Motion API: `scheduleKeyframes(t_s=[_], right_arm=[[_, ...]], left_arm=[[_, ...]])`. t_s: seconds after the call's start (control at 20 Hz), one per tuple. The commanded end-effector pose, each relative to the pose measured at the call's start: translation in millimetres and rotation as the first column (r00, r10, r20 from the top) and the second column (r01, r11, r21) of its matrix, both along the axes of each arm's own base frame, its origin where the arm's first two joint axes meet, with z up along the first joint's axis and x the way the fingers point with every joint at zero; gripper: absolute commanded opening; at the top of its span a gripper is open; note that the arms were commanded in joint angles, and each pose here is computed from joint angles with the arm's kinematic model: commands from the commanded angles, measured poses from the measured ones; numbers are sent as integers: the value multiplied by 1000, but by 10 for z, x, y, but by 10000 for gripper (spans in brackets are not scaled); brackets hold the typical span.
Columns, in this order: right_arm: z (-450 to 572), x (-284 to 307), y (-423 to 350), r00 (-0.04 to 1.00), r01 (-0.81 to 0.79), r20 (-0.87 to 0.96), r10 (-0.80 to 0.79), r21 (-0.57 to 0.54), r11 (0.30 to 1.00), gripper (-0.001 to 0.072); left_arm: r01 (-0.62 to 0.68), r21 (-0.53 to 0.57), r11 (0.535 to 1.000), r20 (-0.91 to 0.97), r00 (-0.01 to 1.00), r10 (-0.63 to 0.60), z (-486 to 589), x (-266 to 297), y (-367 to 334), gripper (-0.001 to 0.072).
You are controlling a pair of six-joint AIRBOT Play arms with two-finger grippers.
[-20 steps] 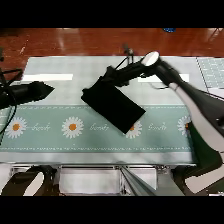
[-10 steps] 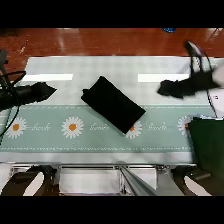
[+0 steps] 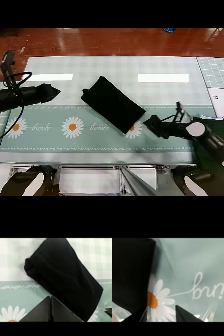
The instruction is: Fold the shirts.
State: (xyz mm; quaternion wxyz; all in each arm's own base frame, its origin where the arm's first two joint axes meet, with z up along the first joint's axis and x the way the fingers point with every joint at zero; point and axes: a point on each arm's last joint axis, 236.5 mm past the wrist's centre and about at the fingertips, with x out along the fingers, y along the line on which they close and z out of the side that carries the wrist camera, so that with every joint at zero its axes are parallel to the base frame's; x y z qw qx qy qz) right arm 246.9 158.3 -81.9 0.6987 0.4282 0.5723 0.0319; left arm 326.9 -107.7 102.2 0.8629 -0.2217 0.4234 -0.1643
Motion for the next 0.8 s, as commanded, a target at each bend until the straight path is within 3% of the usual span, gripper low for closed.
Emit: scheduleKeyframes(t_s=[0.0,0.45,0.5,0.55,0.6,0.75], right_arm=[[-203,65,262,999,6,-34,-2,131,991,408],[-138,710,845,988,-151,16,151,180,972,397],[-107,782,961,984,-180,31,178,183,967,298],[-64,839,1050,975,-221,56,214,177,959,120],[19,904,1116,958,-282,103,268,160,946,23],[446,1163,1163,905,-401,194,378,96,911,22]], left_arm=[[3,-4,1000,-19,1000,-3,-58,14,-16,27],[9,-5,1000,-85,996,-10,-260,37,-24,26],[10,-5,1000,-88,996,-10,-269,38,-25,27],[10,-5,1000,-90,996,-10,-275,39,-25,26],[10,-5,1000,-90,996,-10,-277,39,-24,27],[10,-5,1000,-91,996,-10,-278,39,-24,26]])
